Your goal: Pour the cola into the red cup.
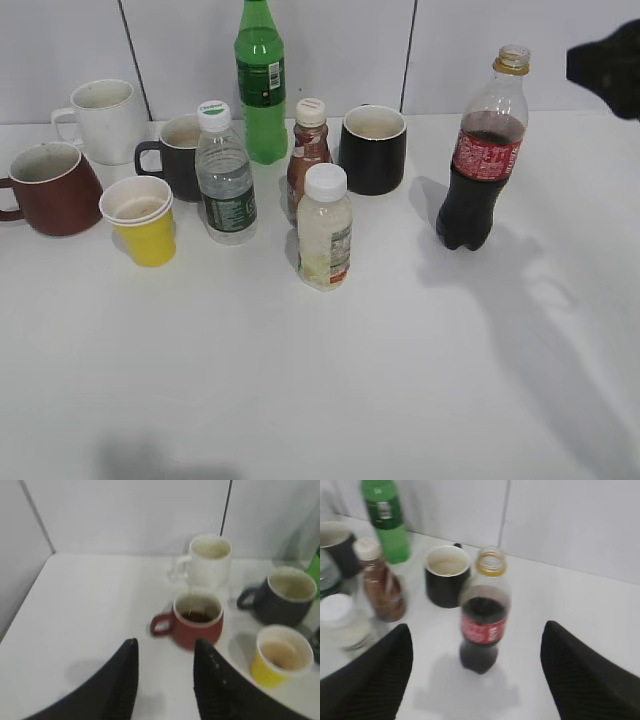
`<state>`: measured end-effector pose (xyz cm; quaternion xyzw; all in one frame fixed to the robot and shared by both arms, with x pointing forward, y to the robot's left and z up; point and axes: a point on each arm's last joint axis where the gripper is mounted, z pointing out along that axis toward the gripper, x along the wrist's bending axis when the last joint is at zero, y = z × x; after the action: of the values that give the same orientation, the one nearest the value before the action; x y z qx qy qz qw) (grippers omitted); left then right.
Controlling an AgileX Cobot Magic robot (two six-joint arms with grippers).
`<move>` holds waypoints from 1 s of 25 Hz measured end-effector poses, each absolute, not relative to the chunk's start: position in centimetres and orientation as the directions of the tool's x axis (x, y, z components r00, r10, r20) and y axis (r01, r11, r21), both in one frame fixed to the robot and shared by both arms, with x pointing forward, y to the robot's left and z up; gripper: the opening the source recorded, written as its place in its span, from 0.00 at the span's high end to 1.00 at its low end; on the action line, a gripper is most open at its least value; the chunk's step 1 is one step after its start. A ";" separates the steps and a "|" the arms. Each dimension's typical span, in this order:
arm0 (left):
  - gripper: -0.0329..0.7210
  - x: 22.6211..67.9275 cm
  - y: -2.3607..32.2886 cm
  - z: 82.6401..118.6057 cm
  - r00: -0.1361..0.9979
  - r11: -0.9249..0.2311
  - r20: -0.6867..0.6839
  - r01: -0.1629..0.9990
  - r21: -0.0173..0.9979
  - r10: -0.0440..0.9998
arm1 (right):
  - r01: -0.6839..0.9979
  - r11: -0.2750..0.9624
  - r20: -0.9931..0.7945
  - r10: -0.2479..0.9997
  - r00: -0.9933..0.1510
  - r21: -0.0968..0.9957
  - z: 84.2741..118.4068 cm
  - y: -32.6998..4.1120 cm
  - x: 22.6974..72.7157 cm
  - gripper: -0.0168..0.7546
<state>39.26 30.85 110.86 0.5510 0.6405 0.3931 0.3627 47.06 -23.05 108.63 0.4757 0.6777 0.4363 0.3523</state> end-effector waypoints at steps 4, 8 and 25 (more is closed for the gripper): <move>0.57 35.5 31.1 111.5 -0.172 0.129 -0.053 0.471 0.873 0.984 | 0.345 0.193 -0.063 0.933 -0.354 0.919 110.0 -22.5 44.2 0.21; 0.57 31.6 31.3 111.4 -0.171 0.125 -0.041 0.516 0.848 0.984 | 0.381 0.166 -0.015 0.930 -0.367 0.909 110.8 -22.7 42.0 0.21; 0.57 23.5 31.3 106.4 -0.111 0.080 -0.034 0.441 0.894 0.993 | 0.570 0.315 -0.093 0.919 -0.384 0.759 107.0 -28.4 28.6 0.21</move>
<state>23.50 31.32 106.41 0.5604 0.6399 0.3821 0.3612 28.59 -28.44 107.03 0.4864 0.7653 0.3258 0.2675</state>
